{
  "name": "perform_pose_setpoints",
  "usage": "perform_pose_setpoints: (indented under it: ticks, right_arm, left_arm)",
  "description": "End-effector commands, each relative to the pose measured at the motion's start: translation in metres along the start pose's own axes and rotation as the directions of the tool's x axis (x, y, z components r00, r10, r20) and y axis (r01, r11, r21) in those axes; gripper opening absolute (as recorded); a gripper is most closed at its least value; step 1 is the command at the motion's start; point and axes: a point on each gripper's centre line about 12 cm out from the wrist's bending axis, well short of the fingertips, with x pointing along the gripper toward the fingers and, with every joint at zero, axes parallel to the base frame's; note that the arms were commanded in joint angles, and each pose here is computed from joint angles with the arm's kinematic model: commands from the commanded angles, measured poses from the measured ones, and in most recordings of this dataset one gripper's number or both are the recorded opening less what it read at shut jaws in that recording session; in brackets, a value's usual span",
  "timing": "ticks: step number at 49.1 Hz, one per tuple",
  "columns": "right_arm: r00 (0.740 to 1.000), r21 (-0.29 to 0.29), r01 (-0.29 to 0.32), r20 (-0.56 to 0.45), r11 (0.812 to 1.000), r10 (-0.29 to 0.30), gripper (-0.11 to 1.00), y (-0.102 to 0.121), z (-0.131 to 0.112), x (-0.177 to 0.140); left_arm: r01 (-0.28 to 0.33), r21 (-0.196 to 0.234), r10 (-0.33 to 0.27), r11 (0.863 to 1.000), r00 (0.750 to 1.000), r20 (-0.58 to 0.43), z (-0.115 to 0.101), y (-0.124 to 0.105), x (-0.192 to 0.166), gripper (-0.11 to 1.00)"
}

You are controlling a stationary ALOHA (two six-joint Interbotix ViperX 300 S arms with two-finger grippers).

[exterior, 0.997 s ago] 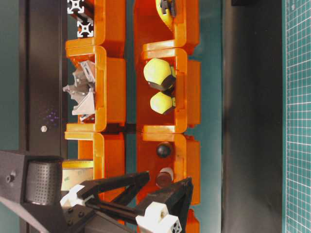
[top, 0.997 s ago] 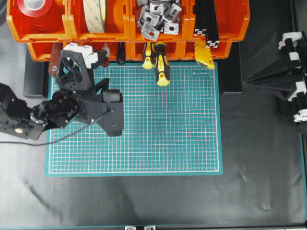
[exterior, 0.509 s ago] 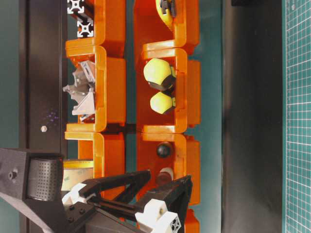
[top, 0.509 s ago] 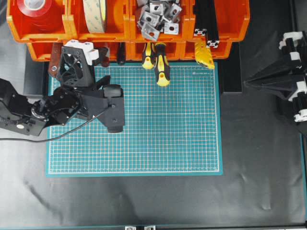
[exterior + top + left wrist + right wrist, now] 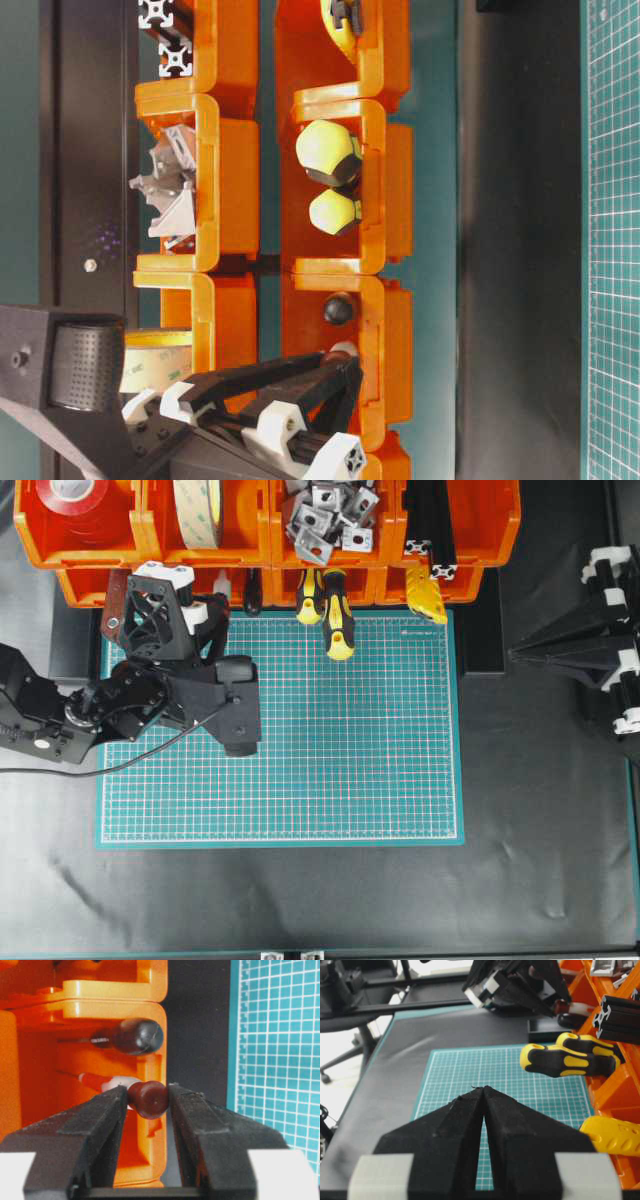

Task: Pick red screwdriver from container rack with left arm.
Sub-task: 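Close the left gripper on the red screwdriver handle, then pull the red screwdriver out of the rack toward the mat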

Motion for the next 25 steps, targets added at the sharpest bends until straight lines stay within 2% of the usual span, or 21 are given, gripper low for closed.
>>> perform_pose_setpoints:
  ticks: [1,7,12,25]
  right_arm:
    - [1.0,0.0,-0.003,0.014,1.0,0.003,0.01,0.001,0.006,0.001]
    - [1.0,0.0,-0.003,0.015,1.0,0.003,0.01,0.001,0.006,0.001]
    - [1.0,0.0,-0.003,0.015,1.0,0.003,0.01,0.001,0.006,0.001]
    - [1.0,0.0,-0.003,0.017,1.0,0.003,0.01,0.001,0.006,0.0]
  left_arm:
    - [-0.004,-0.042,0.006,0.999,0.999,0.045,0.012,0.014,-0.013,0.29]
    - [-0.017,-0.067,0.021,0.998,0.997,0.07,0.024,0.023,-0.027,0.29]
    - [-0.038,-0.068,0.043,0.997,0.996,0.075,0.033,0.029,-0.046,0.27]
    - [-0.061,-0.031,0.064,0.998,0.992,0.111,0.05,0.028,-0.11,0.27]
